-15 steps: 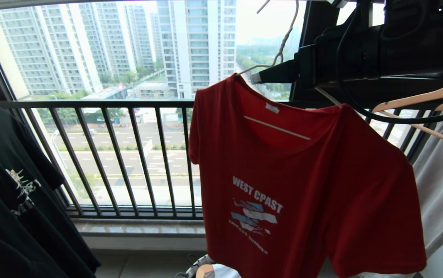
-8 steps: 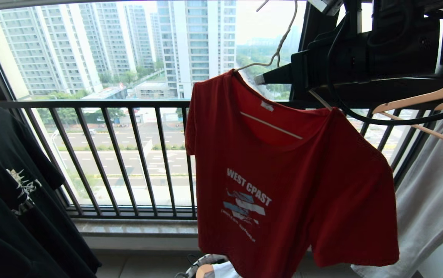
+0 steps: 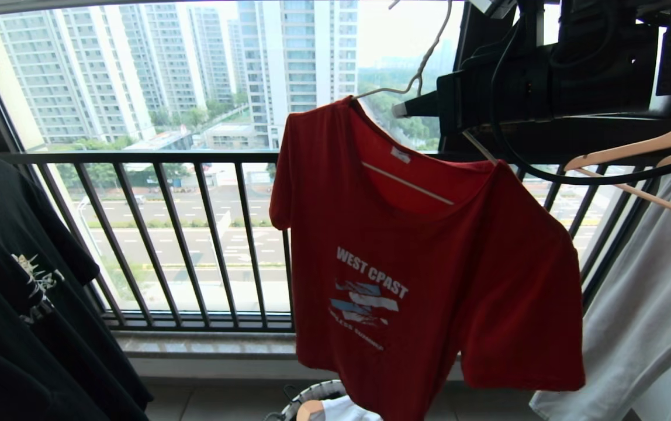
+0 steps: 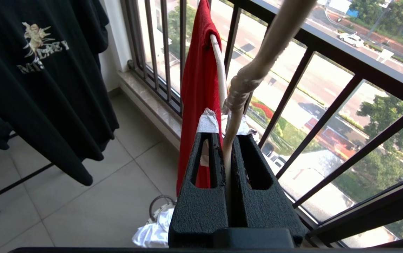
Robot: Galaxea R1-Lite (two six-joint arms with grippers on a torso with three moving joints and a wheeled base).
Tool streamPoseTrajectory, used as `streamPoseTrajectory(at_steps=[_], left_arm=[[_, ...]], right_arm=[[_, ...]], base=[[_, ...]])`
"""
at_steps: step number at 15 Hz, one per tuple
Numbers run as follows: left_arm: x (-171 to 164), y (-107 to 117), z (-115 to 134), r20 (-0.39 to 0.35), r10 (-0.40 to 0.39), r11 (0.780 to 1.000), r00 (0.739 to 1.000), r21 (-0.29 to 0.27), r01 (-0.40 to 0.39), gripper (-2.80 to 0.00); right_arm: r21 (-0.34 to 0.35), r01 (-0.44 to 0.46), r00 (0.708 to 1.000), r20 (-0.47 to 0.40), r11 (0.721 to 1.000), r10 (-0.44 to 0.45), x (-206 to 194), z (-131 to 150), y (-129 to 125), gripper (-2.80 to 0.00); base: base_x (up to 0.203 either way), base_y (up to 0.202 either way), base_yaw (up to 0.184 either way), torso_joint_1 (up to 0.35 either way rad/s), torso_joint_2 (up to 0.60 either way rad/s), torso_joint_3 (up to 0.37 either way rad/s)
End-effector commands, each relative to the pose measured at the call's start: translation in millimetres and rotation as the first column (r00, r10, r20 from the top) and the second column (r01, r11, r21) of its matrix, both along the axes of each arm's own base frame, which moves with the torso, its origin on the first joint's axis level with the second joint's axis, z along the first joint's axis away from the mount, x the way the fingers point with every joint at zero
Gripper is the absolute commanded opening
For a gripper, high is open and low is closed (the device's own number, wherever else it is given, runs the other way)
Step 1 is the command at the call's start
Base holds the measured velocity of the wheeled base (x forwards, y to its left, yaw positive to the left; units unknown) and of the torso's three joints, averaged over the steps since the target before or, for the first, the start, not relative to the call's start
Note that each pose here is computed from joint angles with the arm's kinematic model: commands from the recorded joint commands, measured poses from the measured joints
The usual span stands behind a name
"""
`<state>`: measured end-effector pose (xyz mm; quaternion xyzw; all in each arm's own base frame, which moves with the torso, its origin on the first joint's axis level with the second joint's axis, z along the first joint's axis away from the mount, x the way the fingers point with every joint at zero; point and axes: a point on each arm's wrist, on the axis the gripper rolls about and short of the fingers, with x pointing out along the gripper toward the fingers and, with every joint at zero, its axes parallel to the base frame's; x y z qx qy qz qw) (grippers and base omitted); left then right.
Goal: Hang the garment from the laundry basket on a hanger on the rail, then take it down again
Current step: Take the clothes off the clothes rack
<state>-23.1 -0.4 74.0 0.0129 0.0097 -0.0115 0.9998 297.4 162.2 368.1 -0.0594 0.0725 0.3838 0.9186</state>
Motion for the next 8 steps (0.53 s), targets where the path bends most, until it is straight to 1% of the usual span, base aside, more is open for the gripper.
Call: streamPoseTrajectory(at_steps=[1,8], left_arm=[[0,0,0,0.000,0.001,1.000,1.000,0.001,-0.001,-2.80],[0,0,0,-0.001,0.001,1.000,1.000,0.002,-0.001,-2.80]], right_arm=[[0.005,-0.001,1.000,0.011,1.000,0.001,-5,4,-2,-2.80],[0.003,0.018,1.000,0.018,1.000,-0.018,-15,10,-8,-2.80]], base=[[0.000,0.000,0.000,0.000,0.00,0.000],[0.000,0.000,0.000,0.000,0.00,0.000]])
